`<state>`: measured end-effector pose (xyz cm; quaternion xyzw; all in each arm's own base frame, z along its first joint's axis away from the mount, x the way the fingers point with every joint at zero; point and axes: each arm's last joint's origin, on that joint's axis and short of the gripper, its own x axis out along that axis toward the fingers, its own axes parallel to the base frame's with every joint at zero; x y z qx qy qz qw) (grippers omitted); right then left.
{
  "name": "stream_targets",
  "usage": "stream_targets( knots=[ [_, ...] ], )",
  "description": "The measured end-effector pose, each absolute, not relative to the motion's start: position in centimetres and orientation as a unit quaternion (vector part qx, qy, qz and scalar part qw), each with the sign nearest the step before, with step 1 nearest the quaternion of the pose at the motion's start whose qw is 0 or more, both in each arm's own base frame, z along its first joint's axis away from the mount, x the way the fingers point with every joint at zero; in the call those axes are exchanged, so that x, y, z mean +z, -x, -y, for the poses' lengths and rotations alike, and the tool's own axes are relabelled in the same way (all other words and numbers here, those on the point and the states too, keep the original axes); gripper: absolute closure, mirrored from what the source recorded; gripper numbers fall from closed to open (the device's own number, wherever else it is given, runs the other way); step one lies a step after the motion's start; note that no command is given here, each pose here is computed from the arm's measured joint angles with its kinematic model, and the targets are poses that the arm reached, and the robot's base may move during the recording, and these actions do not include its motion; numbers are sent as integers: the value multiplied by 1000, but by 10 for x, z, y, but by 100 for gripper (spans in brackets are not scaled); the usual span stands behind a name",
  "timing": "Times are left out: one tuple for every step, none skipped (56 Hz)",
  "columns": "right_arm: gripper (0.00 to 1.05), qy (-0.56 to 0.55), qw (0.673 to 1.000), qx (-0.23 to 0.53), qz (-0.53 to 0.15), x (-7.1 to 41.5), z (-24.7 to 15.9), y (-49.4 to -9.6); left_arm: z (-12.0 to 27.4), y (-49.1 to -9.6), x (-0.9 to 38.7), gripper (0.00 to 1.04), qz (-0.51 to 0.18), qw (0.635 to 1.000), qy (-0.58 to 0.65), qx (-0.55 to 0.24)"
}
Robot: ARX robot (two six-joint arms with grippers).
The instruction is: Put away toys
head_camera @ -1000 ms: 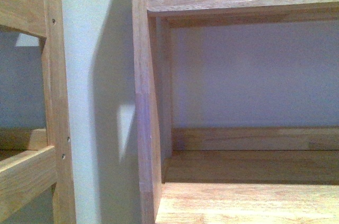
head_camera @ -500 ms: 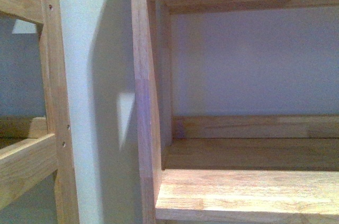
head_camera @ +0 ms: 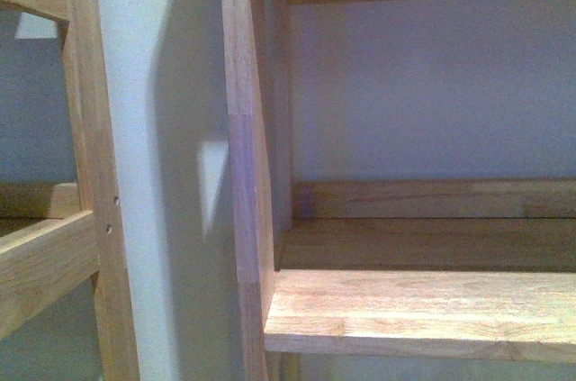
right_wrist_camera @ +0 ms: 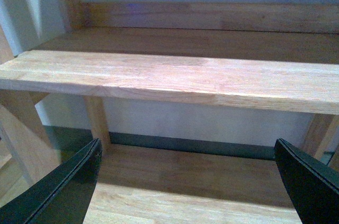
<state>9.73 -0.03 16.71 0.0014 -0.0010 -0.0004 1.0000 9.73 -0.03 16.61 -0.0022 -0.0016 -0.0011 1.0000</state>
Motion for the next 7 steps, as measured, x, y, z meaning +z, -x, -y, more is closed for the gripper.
stream_targets(
  knots=[
    [6, -1, 1000, 0, 1, 167, 0, -97, 0, -97, 166, 6, 2, 1000, 2, -1],
    [6, -1, 1000, 0, 1, 167, 0, -97, 0, -97, 166, 6, 2, 1000, 2, -1],
    [6, -2, 1000, 0, 1, 167, 0, -97, 0, -97, 166, 6, 2, 1000, 2, -1],
    [6, -2, 1000, 0, 1, 167, 0, -97, 0, -97, 166, 6, 2, 1000, 2, -1],
    [6, -1, 1000, 0, 1, 167, 0, -97, 0, -97, 166, 6, 2, 1000, 2, -1],
    [6, -2, 1000, 0, 1, 167, 0, -97, 0, -97, 166, 6, 2, 1000, 2, -1],
    [6, -2, 1000, 0, 1, 167, 0, -97, 0, -97, 166, 6, 2, 1000, 2, -1]
  ],
)
